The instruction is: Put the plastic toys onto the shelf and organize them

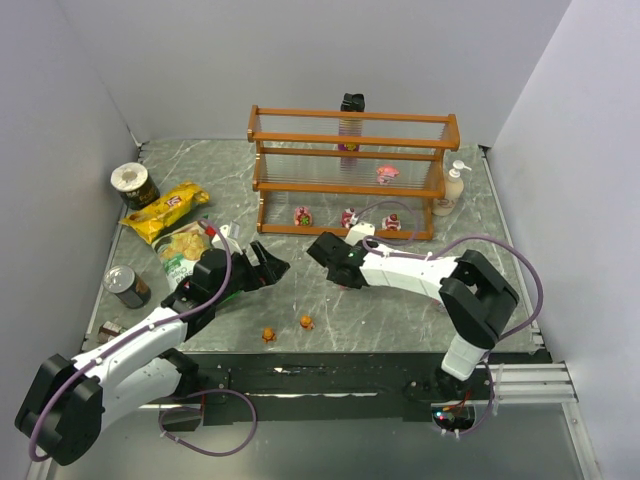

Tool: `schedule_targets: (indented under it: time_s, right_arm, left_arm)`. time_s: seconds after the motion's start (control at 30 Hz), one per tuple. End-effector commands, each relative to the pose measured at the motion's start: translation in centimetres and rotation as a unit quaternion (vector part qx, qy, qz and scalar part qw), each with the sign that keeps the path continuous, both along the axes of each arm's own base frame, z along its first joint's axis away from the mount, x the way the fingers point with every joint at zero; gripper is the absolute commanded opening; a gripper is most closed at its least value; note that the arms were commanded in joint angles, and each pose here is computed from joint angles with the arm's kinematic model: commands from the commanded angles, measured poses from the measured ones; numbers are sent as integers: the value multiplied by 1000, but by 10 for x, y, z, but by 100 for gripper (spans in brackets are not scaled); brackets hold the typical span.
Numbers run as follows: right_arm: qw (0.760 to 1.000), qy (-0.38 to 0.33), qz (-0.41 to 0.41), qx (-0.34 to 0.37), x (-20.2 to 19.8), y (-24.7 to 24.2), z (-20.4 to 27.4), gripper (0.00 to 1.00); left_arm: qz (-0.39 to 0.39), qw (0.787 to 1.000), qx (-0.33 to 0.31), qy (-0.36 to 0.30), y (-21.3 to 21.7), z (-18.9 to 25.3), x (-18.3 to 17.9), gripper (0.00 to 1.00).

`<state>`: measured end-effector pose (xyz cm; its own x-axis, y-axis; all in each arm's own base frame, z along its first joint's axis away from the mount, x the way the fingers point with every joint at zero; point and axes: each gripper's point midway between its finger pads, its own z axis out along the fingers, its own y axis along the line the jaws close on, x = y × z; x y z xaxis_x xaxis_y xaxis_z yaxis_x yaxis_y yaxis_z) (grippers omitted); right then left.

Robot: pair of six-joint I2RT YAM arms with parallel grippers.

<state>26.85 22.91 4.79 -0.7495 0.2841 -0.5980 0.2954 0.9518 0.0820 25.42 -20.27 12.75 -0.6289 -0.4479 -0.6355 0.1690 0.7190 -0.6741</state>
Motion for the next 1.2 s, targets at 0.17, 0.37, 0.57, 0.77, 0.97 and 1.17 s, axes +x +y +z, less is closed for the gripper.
schedule_targets:
  time_s: [0.17,0.37,0.57,0.77,0.97,1.17]
  right_arm:
    - [999,-40,20,14,14,13,16,54]
    - [995,-76,52,30,17,15,37,79]
    - [986,-129,80,67,13,9,72,85]
    - [978,-154,94,101,-10,-13,77,54]
    - [986,-106,94,88,-21,-16,43,0]
    - [990,-77,98,74,-16,-4,24,0]
  left_arm:
    - [13,1000,-3,-8,3,3,5,96]
    - [15,1000,0,-8,4,3,6,96]
    - [19,1000,1,-9,5,4,7,96]
    - [20,1000,1,-11,6,4,6,96]
    - [18,1000,-1,-10,5,4,6,96]
    - [20,1000,-1,-12,6,6,6,96]
